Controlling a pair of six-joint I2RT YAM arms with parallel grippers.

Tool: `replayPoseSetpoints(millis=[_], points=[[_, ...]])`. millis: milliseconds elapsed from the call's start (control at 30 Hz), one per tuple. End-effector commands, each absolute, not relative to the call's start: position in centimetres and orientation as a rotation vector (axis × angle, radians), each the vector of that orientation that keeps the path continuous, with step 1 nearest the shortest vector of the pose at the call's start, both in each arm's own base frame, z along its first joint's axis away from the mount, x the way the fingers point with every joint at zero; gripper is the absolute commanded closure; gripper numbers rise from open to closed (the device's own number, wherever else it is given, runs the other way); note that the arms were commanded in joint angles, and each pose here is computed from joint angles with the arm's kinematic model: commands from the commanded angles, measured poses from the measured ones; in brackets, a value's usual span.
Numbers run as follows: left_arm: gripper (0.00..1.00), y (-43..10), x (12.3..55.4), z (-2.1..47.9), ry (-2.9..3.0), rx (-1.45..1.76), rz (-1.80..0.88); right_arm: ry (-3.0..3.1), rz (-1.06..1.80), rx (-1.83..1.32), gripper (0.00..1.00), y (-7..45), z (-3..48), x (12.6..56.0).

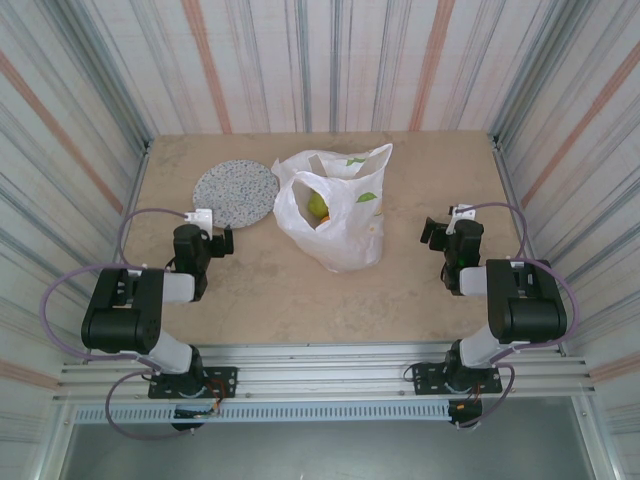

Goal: Place the fruits into the plastic bag

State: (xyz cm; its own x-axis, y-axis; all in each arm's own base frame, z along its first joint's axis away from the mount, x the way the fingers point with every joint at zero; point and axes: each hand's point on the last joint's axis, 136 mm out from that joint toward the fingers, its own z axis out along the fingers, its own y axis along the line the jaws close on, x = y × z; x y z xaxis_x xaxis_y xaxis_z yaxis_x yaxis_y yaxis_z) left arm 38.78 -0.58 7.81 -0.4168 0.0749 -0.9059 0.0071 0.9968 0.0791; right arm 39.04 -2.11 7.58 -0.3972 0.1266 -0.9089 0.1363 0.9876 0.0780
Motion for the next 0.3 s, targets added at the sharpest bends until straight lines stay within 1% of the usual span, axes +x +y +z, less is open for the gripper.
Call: replayPoseSetpoints(millis=[0, 267], points=[[0.01, -0.51, 39.42, 9.20, 1.956, 0.057, 0.068, 1.960, -0.014, 0.161, 0.01, -2.12, 8.31, 39.33], [0.01, -0.57, 39.42, 9.19, 1.957, 0.059, 0.065, 1.961, -0.015, 0.161, 0.01, -2.14, 8.26, 39.32]])
